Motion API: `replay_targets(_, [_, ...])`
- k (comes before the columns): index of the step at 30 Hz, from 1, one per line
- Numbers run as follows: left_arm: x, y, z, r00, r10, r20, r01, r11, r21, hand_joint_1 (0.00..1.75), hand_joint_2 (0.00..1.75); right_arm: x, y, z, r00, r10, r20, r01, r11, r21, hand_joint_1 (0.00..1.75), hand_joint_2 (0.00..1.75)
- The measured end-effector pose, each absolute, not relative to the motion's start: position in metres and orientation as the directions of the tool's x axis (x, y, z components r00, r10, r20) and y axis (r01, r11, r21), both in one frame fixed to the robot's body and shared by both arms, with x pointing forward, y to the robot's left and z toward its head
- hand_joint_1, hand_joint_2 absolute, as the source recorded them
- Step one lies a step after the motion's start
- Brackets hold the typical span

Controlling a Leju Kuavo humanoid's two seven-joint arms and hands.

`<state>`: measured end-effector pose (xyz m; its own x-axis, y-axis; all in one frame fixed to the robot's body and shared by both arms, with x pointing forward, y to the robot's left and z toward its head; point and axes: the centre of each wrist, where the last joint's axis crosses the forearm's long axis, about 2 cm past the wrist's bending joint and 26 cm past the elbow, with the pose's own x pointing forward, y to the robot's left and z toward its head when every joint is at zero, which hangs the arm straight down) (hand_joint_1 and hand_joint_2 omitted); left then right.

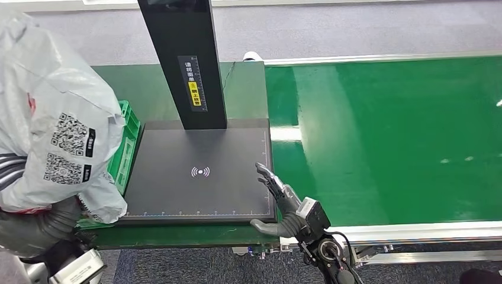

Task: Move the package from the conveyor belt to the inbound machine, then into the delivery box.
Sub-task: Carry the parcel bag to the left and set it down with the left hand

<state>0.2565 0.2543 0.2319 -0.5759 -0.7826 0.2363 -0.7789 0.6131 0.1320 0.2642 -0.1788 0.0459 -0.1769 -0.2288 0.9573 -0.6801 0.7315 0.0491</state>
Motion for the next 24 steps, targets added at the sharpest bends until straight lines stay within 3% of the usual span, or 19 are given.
replay_targets(14, [0.259, 0.257, 0.226, -0.541, -0.806, 0.240, -0.795, 0.583, 0.166, 1.75, 1.75, 0.264, -0.179, 0.045, -0.176, -0.221, 0.959, -0.672, 0.739, 0.047, 0.00, 1.75])
replay_targets(21, [0.294, 0.273, 0.164, -0.260, -0.810, 0.525, -0.738, 0.517, 0.434, 1.75, 1.75, 0.254, -0.182, 0.044, -0.168, -0.207, 0.964, -0.671, 0.740, 0.042, 0.00, 1.75])
replay_targets(24, [0.302, 0.291, 0.140, -0.122, -0.810, 0.574, -0.710, 0.475, 0.519, 1.75, 1.75, 0.254, -0.183, 0.044, -0.167, -0.205, 0.964, -0.671, 0.741, 0.042, 0.00, 1.75])
